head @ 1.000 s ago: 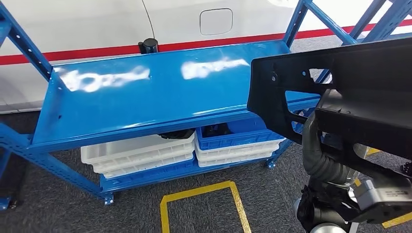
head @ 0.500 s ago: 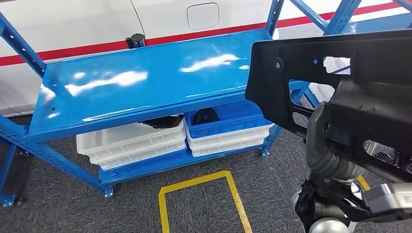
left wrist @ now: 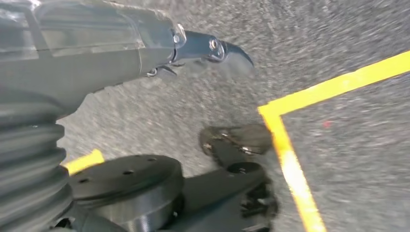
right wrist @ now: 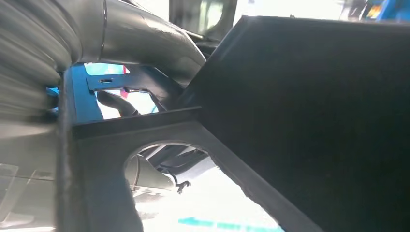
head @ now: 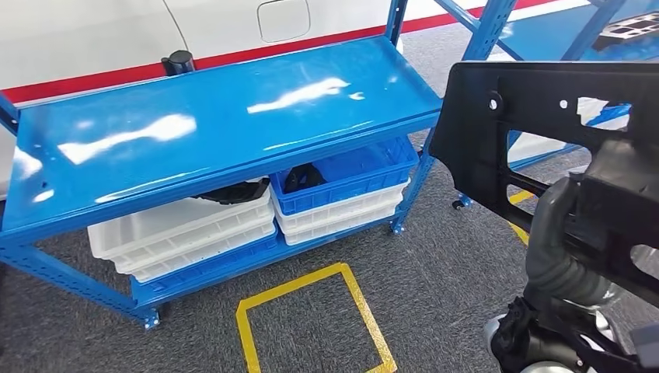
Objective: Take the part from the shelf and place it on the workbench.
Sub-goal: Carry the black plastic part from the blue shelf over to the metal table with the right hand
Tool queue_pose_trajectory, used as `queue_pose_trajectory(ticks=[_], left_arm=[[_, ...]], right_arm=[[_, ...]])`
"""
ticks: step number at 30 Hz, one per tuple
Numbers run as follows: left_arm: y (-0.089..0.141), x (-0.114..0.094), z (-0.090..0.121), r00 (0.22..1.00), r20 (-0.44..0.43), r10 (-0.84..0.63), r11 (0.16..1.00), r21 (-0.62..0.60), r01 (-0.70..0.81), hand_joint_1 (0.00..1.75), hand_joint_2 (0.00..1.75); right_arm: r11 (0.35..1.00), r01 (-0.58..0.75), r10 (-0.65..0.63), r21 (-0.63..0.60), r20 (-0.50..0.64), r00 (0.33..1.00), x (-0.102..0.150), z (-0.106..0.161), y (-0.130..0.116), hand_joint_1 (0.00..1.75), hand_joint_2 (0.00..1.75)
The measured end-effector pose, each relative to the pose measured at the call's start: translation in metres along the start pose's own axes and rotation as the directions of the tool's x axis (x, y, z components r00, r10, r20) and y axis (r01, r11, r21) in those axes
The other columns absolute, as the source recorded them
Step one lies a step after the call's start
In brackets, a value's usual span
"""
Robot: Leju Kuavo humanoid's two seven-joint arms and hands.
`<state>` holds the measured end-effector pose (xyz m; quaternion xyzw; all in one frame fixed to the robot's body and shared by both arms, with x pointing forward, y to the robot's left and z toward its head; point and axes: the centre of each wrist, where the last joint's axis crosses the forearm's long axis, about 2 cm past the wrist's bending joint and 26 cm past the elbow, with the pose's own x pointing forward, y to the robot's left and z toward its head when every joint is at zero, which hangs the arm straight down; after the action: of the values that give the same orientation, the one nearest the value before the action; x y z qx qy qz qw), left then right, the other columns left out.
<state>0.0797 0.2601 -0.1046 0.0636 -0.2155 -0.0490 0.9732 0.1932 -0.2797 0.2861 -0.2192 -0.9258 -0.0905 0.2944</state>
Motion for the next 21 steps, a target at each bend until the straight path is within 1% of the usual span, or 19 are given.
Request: queue_pose_trajectory(ticks=[4,9,12,16,21], left_arm=[[0.001,0.001,0.000,0.999,-0.031,-0.037,0.999,-0.009,0.037,0.00,1.75],[-0.007,0.002,0.001,0.996,-0.047,-0.080,0.995,-0.055,0.078,0.00,1.75],[-0.010,0.004,0.001,0.995,-0.043,-0.089,0.994,-0.064,0.086,0.00,1.75],[-0.011,0.001,0.002,0.993,-0.049,-0.103,0.992,-0.072,0.099,0.00,1.75],[-0.013,0.002,0.002,0.987,-0.080,-0.142,0.986,-0.101,0.134,0.00,1.75]], right_arm=[[0.999,-0.028,0.028,-0.029,0.002,1.000,0.004,-0.005,-0.011,1.75,1.75],[0.998,-0.041,0.042,-0.057,0.022,0.999,0.009,-0.008,-0.021,1.75,1.75],[0.997,-0.045,0.047,-0.068,0.033,0.998,0.011,-0.009,-0.024,1.75,1.75],[0.996,-0.049,0.052,-0.073,0.031,0.998,0.011,-0.009,-0.026,1.75,1.75],[0.995,-0.064,0.065,-0.077,0.016,0.998,0.012,-0.004,-0.032,1.75,1.75]])
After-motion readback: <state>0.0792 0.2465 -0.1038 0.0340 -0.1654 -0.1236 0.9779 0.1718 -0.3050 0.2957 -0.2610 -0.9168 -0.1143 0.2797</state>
